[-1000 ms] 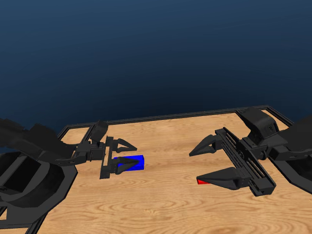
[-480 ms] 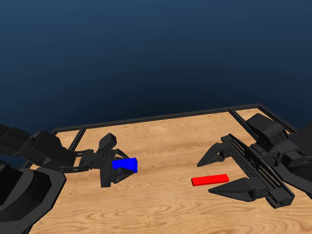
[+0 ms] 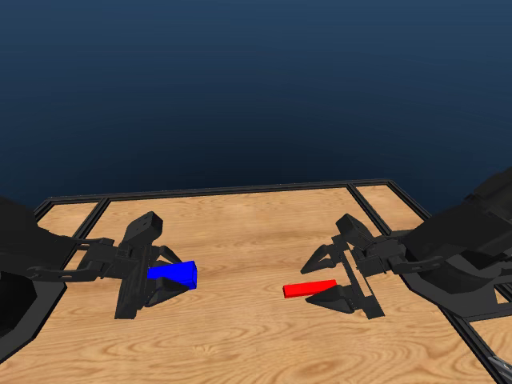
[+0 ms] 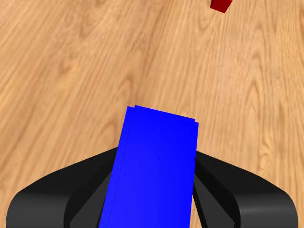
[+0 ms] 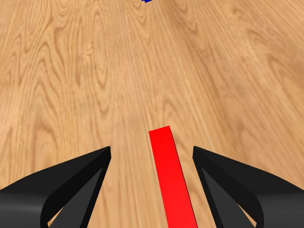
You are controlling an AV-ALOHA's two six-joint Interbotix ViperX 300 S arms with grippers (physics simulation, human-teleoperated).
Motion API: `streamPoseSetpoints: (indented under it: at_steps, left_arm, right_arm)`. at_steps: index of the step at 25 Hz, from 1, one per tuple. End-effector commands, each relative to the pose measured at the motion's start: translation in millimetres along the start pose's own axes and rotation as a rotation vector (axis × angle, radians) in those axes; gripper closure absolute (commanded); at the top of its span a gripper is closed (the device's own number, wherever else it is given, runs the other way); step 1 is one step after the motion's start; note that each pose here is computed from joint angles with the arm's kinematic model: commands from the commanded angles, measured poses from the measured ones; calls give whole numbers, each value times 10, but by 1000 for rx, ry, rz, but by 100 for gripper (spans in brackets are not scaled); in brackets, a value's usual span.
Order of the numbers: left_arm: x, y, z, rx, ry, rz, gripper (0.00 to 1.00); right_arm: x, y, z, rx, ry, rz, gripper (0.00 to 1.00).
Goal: Insert peg into socket
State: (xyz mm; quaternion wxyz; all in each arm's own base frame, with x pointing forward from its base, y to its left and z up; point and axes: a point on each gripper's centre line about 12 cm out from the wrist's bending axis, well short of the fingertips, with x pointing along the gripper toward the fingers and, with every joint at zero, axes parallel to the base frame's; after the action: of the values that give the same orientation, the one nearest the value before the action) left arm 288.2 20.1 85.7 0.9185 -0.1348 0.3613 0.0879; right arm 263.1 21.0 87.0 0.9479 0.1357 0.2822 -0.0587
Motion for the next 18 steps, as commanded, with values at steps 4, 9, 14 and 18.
streamPoseSetpoints:
  at_steps: [4, 9, 14, 18]
  left_arm:
    - [-161, -206, 161, 15, -37, -52, 100]
    - [-239, -263, 231, 23, -71, -73, 100]
    - [-259, -353, 236, 34, -65, -94, 100]
    - [-290, -409, 235, 32, -62, -108, 100]
  right_arm:
    - [107, 96, -71, 28, 14, 16, 0]
    - [156, 67, -230, 57, 49, 0, 0]
    - [238, 34, -373, 55, 82, -18, 9]
    - [232, 83, -148, 22, 5, -10, 100]
